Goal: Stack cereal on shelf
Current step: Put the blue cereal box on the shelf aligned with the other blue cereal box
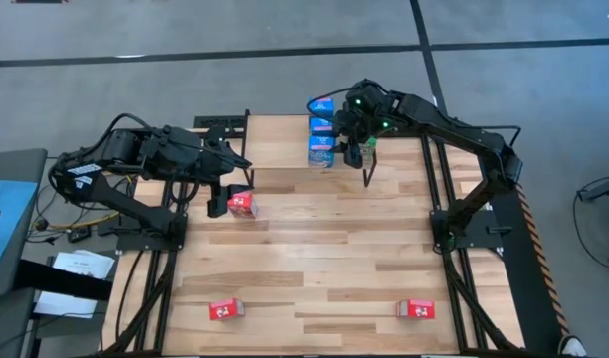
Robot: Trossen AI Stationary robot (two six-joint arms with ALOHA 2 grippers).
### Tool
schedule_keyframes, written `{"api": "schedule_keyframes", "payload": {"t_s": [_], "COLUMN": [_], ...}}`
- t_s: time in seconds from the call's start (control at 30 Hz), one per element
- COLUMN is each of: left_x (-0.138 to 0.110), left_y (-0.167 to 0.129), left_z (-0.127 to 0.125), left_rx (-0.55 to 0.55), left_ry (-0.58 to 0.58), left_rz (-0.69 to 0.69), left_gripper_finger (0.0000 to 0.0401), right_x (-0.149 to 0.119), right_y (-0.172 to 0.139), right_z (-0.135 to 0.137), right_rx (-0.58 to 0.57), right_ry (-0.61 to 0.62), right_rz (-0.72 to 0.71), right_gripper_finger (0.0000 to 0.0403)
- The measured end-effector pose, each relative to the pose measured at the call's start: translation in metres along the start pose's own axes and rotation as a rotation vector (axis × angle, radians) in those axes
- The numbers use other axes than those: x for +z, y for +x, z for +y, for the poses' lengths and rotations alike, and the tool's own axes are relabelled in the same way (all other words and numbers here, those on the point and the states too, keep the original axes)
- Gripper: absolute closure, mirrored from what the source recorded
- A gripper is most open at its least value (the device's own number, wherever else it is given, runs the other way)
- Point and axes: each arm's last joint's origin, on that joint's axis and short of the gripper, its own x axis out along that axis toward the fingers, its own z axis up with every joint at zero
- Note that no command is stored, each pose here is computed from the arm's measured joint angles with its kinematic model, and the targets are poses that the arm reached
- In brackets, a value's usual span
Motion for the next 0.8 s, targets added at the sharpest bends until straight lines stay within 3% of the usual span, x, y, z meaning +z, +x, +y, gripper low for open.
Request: {"api": "schedule_keyframes", "payload": {"t_s": [0.8], "left_x": [0.0], "left_y": [0.0], "left_z": [0.0], "left_rx": [0.0], "left_ry": [0.0], "left_rz": [0.0], "left_gripper_finger": [0.0152], "right_x": [-0.0016], "right_y": [-0.001], "right_z": [-0.0045], "right_rx": [-0.04], "right_ry": [-0.029], "right_rz": [0.013], "right_gripper_finger": [0.0191]}}
